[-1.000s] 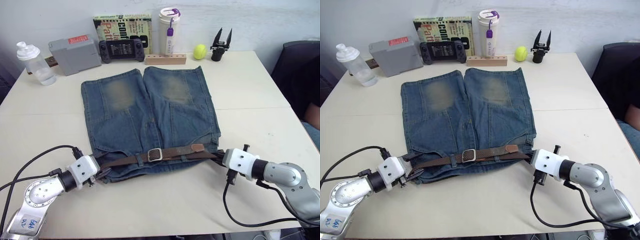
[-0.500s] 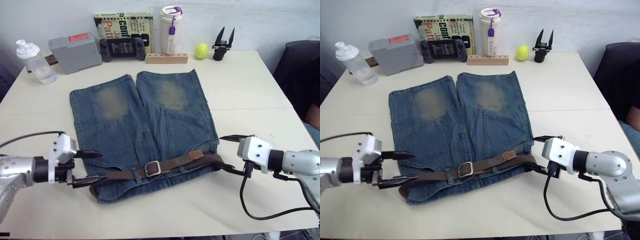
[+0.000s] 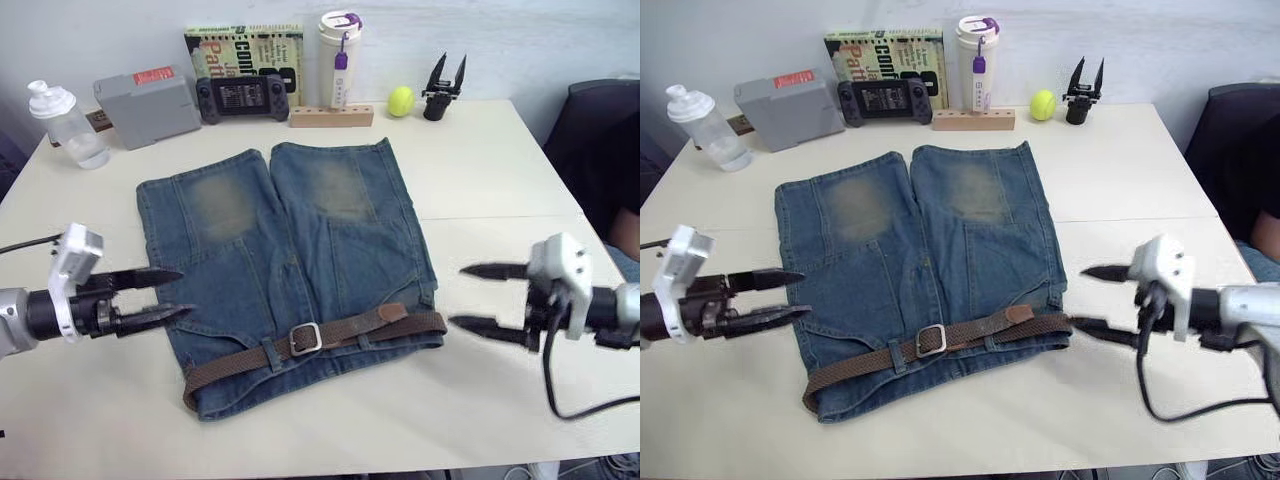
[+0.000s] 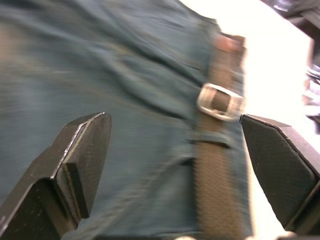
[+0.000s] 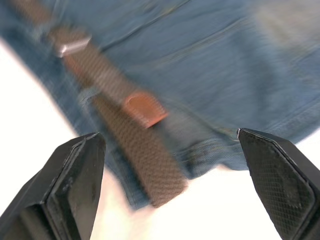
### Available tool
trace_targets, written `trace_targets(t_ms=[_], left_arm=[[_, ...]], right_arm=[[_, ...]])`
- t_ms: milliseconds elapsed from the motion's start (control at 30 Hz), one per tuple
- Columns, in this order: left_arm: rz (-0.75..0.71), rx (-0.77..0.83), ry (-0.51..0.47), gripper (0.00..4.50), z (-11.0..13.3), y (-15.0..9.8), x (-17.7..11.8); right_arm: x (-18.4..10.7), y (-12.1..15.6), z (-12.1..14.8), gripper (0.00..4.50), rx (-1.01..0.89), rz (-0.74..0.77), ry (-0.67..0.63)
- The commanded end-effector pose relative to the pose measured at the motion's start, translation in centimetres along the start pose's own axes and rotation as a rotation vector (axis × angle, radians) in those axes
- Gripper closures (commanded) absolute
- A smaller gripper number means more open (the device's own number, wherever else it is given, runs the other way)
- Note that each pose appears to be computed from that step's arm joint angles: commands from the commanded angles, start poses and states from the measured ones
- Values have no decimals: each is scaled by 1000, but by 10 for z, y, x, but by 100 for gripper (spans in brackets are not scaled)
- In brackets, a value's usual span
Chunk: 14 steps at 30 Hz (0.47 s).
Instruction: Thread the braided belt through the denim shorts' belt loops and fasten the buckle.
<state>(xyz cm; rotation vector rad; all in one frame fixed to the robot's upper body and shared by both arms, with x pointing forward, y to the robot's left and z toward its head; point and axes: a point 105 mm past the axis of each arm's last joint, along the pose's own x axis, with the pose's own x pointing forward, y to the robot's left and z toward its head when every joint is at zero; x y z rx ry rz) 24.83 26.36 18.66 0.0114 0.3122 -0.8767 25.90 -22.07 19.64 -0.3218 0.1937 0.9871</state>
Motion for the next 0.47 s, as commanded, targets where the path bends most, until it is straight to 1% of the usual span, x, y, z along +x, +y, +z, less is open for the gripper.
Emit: trace_targets(t_ms=[33,100,200,333,467], left_arm=[[220,74,-12,0,-10,26,-15],[281,93,-29,0,-14,32,-17],[270,93,-73,0,-22,21,-18],[283,113,-112,0,-32,14,-16],[257,88,-125,0,-39,4,-9]], right_arm=[[-22,-27,7,4,52,-104,-76],[-27,-32,6,4,46,-120,-73],[-30,-37,-1,4,20,-122,-54],[-28,-40,-10,4,26,-109,-43],[-21,-40,-16,4,19,-111,-44]])
